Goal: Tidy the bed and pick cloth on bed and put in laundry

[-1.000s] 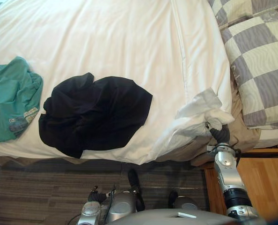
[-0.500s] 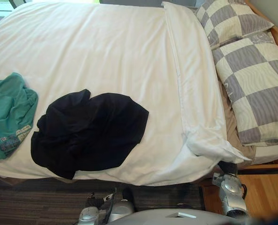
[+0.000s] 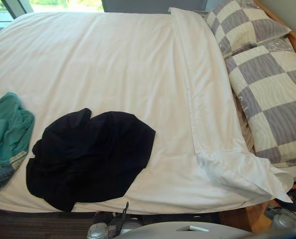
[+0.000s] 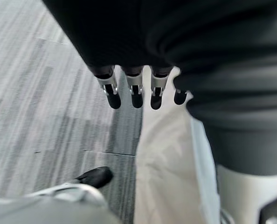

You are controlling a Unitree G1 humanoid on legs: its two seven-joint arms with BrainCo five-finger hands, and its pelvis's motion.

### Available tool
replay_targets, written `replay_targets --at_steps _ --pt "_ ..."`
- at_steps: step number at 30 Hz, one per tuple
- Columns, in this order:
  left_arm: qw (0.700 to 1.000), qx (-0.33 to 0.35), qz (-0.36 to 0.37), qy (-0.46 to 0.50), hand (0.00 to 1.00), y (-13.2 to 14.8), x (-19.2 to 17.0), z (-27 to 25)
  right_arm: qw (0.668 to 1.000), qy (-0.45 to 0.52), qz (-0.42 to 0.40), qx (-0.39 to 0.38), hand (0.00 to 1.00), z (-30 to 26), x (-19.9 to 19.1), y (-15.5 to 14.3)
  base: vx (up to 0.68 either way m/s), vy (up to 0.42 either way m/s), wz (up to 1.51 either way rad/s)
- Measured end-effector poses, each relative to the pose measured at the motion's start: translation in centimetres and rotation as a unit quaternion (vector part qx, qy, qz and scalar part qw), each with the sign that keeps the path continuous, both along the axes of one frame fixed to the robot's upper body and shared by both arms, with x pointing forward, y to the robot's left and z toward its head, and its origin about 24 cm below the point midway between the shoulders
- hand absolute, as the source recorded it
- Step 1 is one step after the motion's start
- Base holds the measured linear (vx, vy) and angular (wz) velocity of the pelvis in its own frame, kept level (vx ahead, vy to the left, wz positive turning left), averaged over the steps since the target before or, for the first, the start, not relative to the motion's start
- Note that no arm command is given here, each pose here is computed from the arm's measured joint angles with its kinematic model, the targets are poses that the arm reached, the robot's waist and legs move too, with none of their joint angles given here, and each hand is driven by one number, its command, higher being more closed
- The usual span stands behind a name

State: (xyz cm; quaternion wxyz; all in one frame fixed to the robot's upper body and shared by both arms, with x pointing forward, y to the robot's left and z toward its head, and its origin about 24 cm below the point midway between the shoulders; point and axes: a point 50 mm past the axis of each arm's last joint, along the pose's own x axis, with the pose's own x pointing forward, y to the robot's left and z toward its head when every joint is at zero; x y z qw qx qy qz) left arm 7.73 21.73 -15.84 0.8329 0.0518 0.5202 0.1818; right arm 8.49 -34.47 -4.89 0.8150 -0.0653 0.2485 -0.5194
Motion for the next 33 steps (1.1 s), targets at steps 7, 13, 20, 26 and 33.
replay_targets --at_steps 7,13,20,26,33 --pt "1.0 -0.008 0.008 0.0 0.0 -0.5 -0.2 -0.1 0.979 -0.065 -0.138 -0.136 0.0 6.3 -2.9 -3.3 -0.02 -0.107 -0.11" --pt "1.0 -0.001 0.023 -0.012 0.0 0.1 0.0 0.2 0.962 -0.152 -0.135 -0.185 1.0 9.9 -0.2 -0.5 -0.01 0.012 0.07" --pt "0.999 0.0 0.027 -0.023 0.0 0.3 0.6 0.4 0.92 -0.38 -0.019 -0.092 1.0 12.4 6.0 4.5 0.0 0.021 0.13" --pt "0.998 -0.024 0.041 -0.05 0.0 -1.0 2.5 0.6 0.81 -0.575 0.095 0.063 1.0 14.7 10.8 8.4 0.02 0.024 0.14" --pt "0.987 -0.073 0.094 -0.111 0.0 -2.6 5.1 1.2 0.691 -0.689 0.142 0.167 1.0 17.2 13.7 11.2 -0.02 0.024 0.18"
